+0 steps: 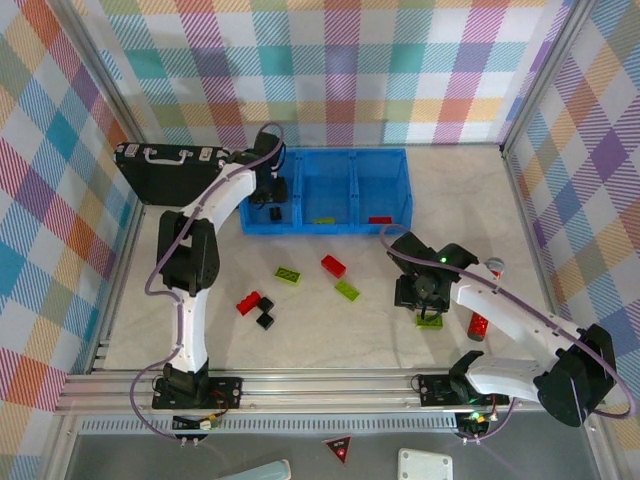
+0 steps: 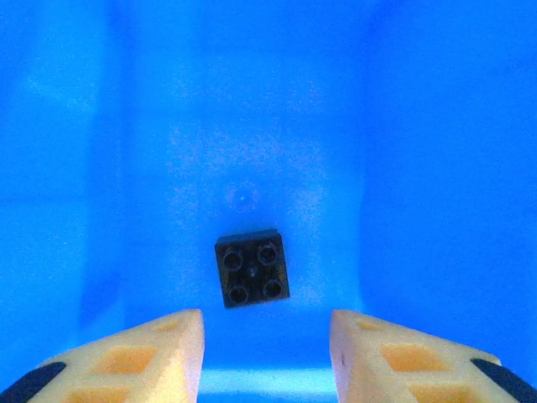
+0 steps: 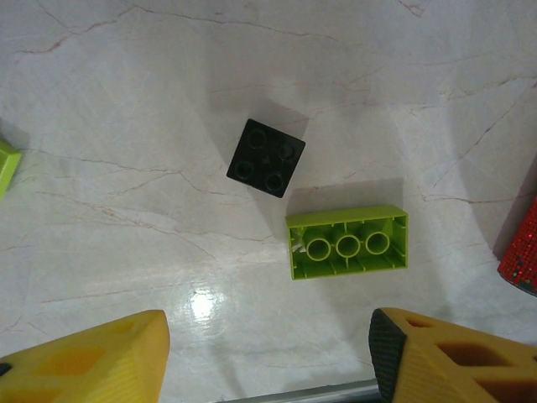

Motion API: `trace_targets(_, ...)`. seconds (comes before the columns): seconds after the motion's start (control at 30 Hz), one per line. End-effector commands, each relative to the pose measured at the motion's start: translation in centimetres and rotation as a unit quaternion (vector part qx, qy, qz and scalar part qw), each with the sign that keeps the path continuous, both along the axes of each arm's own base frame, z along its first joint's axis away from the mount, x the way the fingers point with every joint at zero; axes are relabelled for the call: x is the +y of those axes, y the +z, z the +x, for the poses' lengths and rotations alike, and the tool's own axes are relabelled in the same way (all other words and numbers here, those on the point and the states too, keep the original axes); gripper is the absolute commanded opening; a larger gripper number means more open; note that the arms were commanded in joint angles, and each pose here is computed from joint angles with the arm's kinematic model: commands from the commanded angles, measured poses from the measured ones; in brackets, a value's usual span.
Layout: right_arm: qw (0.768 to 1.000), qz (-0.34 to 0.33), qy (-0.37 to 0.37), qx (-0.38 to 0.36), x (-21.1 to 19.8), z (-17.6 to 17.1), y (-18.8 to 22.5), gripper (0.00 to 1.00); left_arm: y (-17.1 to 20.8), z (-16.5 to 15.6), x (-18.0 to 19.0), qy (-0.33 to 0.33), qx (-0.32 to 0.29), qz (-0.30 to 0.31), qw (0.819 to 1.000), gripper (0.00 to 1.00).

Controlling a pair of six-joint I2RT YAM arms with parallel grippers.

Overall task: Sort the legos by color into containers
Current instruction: Place the lego in the container, then pick up the lego from the bottom-right of the table.

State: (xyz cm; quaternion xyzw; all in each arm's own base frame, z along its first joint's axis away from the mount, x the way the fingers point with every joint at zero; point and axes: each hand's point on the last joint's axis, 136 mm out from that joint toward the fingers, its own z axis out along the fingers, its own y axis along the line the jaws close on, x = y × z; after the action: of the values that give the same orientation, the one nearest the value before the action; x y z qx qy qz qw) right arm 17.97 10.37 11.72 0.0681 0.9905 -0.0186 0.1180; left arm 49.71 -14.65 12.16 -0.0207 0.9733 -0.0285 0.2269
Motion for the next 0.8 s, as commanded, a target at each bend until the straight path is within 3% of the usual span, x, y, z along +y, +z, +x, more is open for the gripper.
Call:
trace_targets(0.0, 1.000, 0.007, -0.027, 0.008, -0.3, -0.3, -1.0, 0.65, 2.7, -1.6, 0.6, -0.010, -0.008, -0.004, 1.000, 0.43)
trace_targets(0.47, 0.995, 0.013, -0.098, 0.031, -3.1, -1.0, -4.4, 0.65, 6.2, -7.8, 4.4, -0.034, -0.006, 0.031, 0.999, 0.43)
trace_targets(0.77, 0.988, 0.044, -0.146, 0.017, -4.5, -0.3, -5.9, 0.72, 6.8, -10.9, 7.2, -0.047, -0.007, 0.083, 0.995, 0.44)
